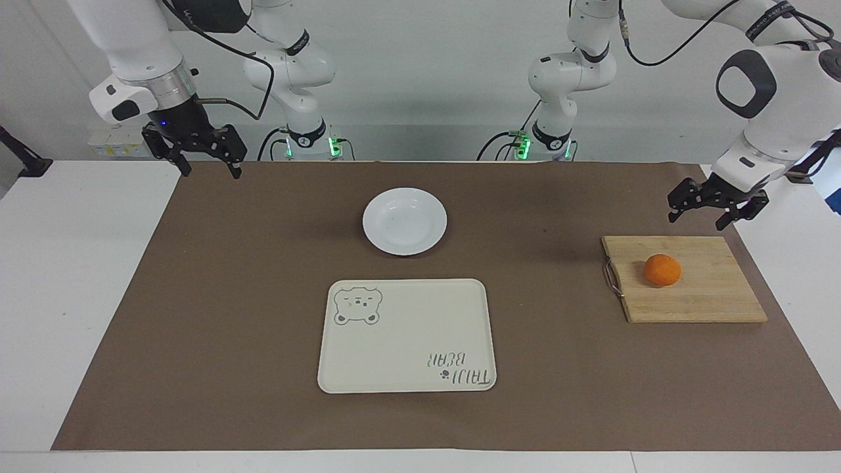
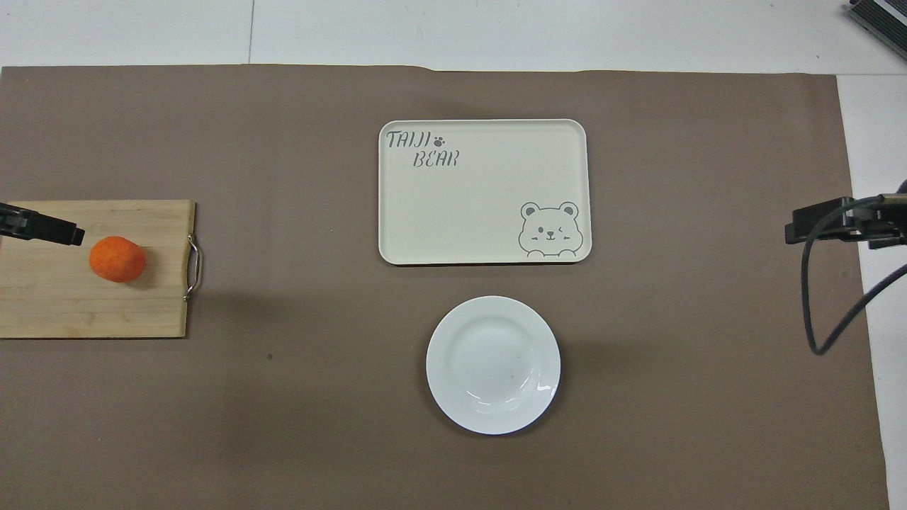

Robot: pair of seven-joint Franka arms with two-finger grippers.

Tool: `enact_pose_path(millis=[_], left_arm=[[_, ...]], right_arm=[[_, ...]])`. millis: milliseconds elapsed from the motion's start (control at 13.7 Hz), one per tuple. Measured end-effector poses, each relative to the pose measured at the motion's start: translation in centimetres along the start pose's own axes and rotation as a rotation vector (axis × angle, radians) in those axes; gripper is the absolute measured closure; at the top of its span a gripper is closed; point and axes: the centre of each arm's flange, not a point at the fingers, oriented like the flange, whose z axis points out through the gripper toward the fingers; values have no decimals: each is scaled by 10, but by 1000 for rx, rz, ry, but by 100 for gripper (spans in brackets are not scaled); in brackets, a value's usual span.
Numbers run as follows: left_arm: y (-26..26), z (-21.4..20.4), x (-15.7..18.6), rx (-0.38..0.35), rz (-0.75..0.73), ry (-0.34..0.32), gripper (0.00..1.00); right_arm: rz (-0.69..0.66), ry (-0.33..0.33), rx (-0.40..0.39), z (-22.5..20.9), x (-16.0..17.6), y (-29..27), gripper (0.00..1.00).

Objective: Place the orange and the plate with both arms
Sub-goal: 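Lower the left gripper onto the orange on the cutting board, then close the left gripper around the orange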

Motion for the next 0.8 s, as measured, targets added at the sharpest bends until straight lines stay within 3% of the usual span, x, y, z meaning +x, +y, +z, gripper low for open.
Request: enact_pose_path(millis=[803], left_arm=[[-43, 122, 9, -5, -6, -24, 0]], right_arm=[[0, 0, 0, 0, 0, 0, 0]])
